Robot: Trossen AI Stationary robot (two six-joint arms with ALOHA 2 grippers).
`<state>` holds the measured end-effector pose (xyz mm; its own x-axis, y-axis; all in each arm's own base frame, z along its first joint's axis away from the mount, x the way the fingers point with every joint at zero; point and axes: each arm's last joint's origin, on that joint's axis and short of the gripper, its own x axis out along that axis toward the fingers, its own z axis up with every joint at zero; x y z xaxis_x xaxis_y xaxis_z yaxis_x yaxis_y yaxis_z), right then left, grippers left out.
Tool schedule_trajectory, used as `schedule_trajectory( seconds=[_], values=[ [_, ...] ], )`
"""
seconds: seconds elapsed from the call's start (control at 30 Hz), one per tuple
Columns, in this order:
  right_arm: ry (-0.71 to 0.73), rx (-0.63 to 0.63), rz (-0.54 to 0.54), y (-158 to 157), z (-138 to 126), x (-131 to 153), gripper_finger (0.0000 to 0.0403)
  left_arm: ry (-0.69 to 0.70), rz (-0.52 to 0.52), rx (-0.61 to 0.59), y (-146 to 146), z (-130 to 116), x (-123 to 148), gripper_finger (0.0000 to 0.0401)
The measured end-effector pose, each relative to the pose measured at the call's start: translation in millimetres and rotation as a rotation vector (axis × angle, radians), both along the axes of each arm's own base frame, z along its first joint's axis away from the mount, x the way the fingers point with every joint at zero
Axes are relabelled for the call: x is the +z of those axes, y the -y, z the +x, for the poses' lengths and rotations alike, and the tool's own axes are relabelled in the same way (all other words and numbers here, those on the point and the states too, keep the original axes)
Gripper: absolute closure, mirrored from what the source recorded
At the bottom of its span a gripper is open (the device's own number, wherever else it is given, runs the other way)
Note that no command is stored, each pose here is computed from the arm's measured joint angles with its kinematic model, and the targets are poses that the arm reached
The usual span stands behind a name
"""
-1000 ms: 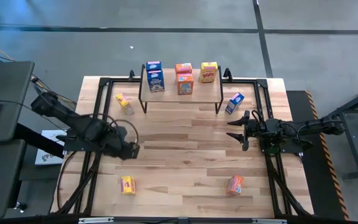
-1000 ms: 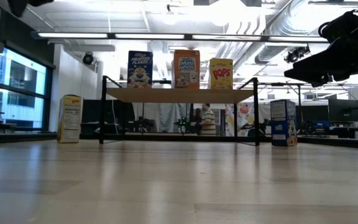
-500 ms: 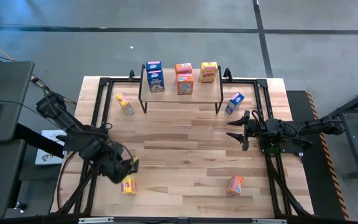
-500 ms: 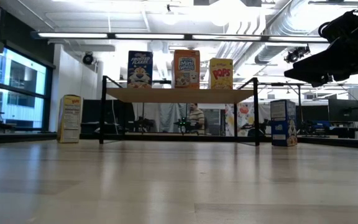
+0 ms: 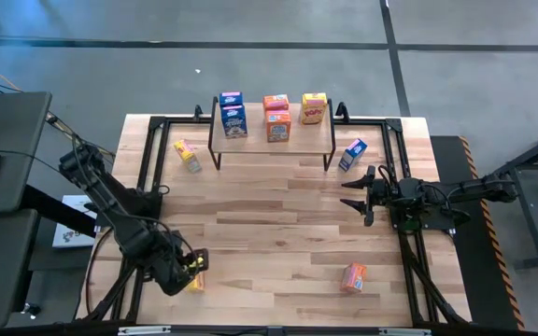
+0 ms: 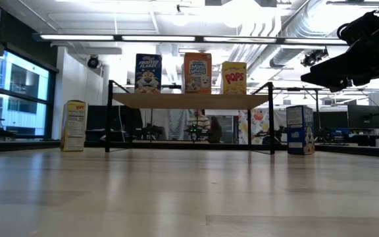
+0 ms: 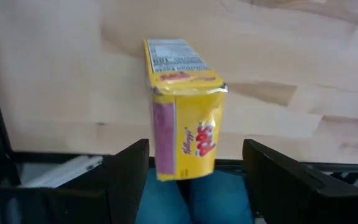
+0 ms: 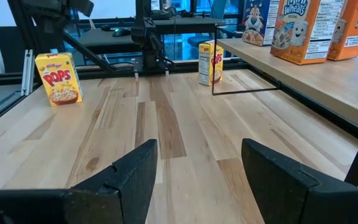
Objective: Stack cereal on shelf
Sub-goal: Put the bottom yellow cereal box aligned with the other yellow cereal box on the shelf
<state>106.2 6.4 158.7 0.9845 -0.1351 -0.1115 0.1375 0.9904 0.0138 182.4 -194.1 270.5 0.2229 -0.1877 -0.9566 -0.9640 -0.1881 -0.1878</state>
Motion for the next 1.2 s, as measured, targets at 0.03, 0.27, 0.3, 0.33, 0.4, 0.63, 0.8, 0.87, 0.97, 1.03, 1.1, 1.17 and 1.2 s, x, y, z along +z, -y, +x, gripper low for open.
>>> schedule_trajectory(
  seconds=[0.03, 0.27, 0.3, 0.33, 0.4, 0.63, 0.8, 0.87, 0.97, 1.03, 1.1, 1.17, 1.2],
  values=[
    [0.000, 0.000, 0.000, 0.0, 0.0, 0.0, 0.0175, 0.003, -0.008, 0.001, 1.0, 0.2, 0.1, 0.0150],
    [0.000, 0.000, 0.000, 0.0, 0.0, 0.0, 0.0175, -0.027, 0.026, -0.017, 10.5, 3.8, -13.2, 0.0150],
    [0.000, 0.000, 0.000, 0.0, 0.0, 0.0, 0.0175, -0.031, 0.032, -0.018, 11.6, 4.1, -15.0, 0.0150],
    [0.000, 0.000, 0.000, 0.0, 0.0, 0.0, 0.0175, -0.036, 0.037, -0.018, 12.4, 4.4, -16.5, 0.0150],
    [0.000, 0.000, 0.000, 0.0, 0.0, 0.0, 0.0175, -0.040, 0.041, -0.015, 13.0, 5.0, -18.0, 0.0150],
    [0.000, 0.001, 0.000, 0.0, 0.0, 0.0, 0.0175, -0.058, 0.079, -0.042, 16.9, 9.4, -28.5, 0.0150],
    [0.000, 0.000, 0.000, 0.0, 0.0, 0.0, 0.0175, -0.074, 0.095, -0.046, 19.2, 11.3, -34.6, 0.0150],
    [0.000, 0.000, 0.000, 0.0, 0.0, 0.0, 0.0175, -0.080, 0.099, -0.054, 19.9, 11.8, -36.3, 0.0150],
    [0.000, 0.001, 0.000, -0.1, 0.0, 0.0, 0.0175, -0.081, 0.105, -0.087, 20.4, 12.1, -37.4, 0.0153],
    [0.000, 0.000, 0.000, 0.0, 0.0, 0.0, 0.0175, -0.080, 0.105, -0.089, 20.3, 12.0, -37.3, 0.0158],
    [0.000, 0.000, 0.000, 0.0, 0.0, 0.0, 0.0175, -0.079, 0.106, -0.090, 20.3, 12.0, -37.3, 0.0164],
    [0.000, 0.000, 0.000, 0.0, 0.0, 0.0, 0.0175, -0.079, 0.107, -0.090, 20.3, 12.1, -37.3, 0.0173],
    [0.000, 0.000, 0.000, 0.0, 0.0, 0.0, 0.0175, -0.078, 0.108, -0.095, 20.3, 12.1, -37.3, 0.0179]
  ],
)
